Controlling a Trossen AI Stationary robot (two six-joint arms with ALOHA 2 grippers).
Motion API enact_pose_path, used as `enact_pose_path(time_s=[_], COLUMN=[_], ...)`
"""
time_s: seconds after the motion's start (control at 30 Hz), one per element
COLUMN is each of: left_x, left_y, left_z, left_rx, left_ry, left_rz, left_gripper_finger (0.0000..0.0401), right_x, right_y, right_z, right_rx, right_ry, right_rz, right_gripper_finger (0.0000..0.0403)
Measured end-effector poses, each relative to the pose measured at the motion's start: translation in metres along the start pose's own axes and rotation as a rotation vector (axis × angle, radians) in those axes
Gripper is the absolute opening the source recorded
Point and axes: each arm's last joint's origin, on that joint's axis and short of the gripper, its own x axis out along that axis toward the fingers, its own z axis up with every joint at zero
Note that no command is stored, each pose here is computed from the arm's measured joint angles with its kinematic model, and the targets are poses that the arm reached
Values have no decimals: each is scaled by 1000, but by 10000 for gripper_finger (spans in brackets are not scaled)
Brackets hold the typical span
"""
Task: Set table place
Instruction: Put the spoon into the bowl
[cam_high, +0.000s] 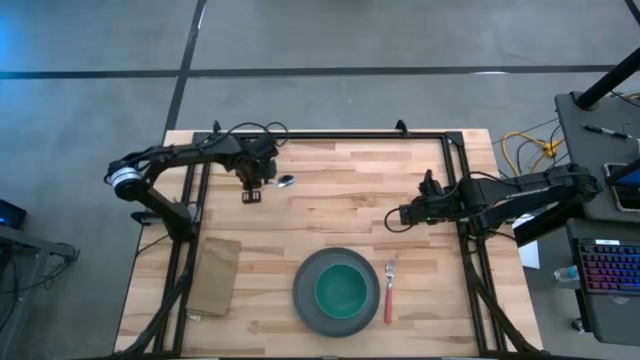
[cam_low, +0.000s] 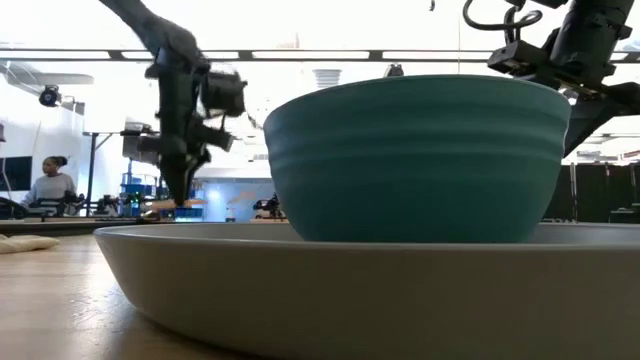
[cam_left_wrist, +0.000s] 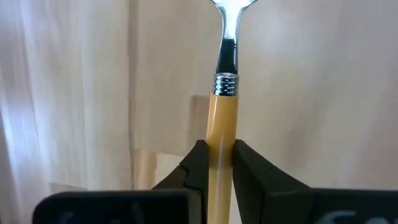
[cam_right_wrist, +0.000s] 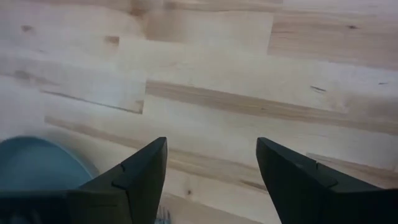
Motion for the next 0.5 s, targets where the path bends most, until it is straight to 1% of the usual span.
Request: enact_pose_path(time_s=[0.1, 0.17, 0.3, 0.4, 0.5], left_x=[-23, -41, -82, -110, -126], left_y=[-18, -35, -72, -97, -121], left_z=[14, 24, 43, 58, 71], left_rx=[36, 77, 144, 134, 90], left_ry=[24, 36, -8, -88, -125], left_rz=[-27, -41, -29, -36, -59], left_gripper_finger=[24, 24, 24, 24, 24], right_x=[-2, -3, -7, -11, -14], right_y=[-1, -2, -4, -5, -3], right_z=[0, 0, 1, 1, 2], right_rx=[-28, -49, -91, -131, -170], right_ry=[7, 13, 10, 14, 27], right_rz=[11, 20, 45, 72, 120], right_gripper_finger=[234, 232, 230, 230, 230])
